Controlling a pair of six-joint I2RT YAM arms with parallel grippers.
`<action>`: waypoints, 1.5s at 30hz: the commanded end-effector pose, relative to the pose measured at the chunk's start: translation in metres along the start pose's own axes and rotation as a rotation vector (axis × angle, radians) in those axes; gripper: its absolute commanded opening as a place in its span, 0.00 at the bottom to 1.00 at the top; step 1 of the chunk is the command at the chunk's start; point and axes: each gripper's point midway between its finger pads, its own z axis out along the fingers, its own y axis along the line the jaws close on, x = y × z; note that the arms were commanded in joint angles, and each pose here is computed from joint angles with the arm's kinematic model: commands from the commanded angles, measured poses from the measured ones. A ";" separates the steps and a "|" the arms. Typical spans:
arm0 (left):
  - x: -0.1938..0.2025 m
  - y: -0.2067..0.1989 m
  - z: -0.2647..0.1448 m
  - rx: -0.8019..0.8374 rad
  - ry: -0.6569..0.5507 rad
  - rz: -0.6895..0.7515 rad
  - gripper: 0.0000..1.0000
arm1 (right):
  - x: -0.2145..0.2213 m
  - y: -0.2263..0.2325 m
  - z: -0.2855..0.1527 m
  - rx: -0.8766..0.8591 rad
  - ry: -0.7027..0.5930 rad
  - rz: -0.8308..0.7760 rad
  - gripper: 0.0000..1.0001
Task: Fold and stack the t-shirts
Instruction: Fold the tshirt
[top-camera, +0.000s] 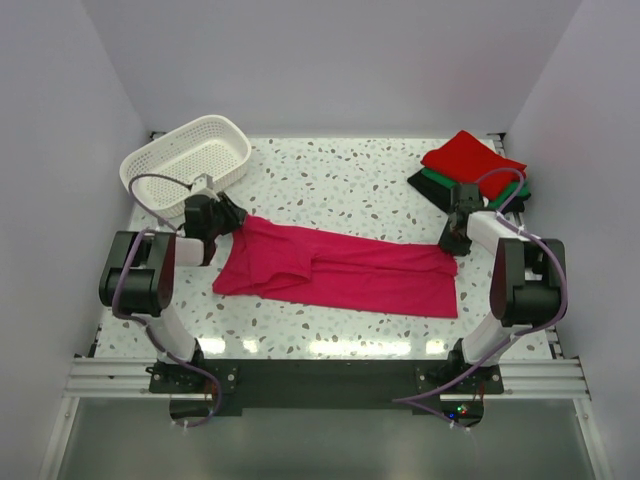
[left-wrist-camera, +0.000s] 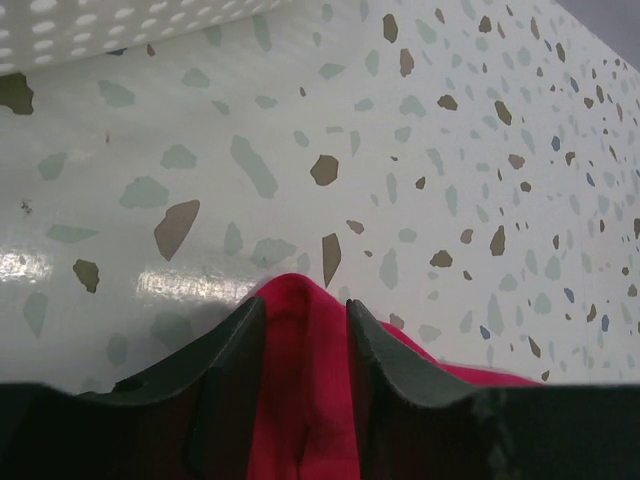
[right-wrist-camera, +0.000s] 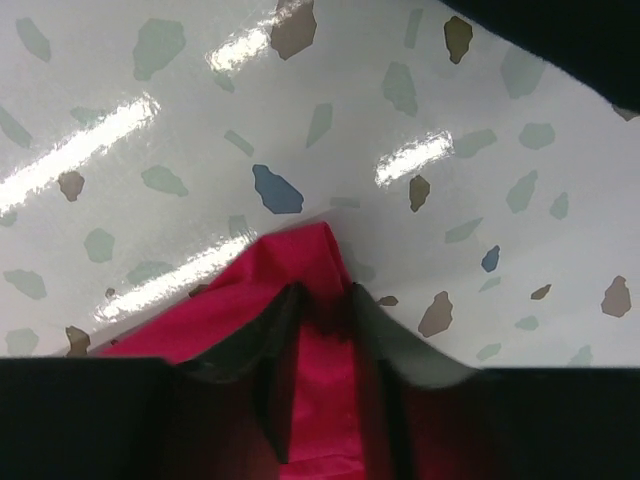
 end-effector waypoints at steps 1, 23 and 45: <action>-0.033 -0.025 -0.009 0.017 -0.097 0.077 0.44 | -0.012 -0.002 -0.023 0.004 -0.060 -0.003 0.35; 0.038 -0.098 -0.023 0.217 0.082 0.100 0.58 | 0.022 0.123 -0.060 -0.294 -0.138 -0.271 0.54; 0.055 -0.102 0.062 0.203 0.182 0.097 0.58 | 0.130 0.088 -0.035 -0.227 0.144 -0.294 0.52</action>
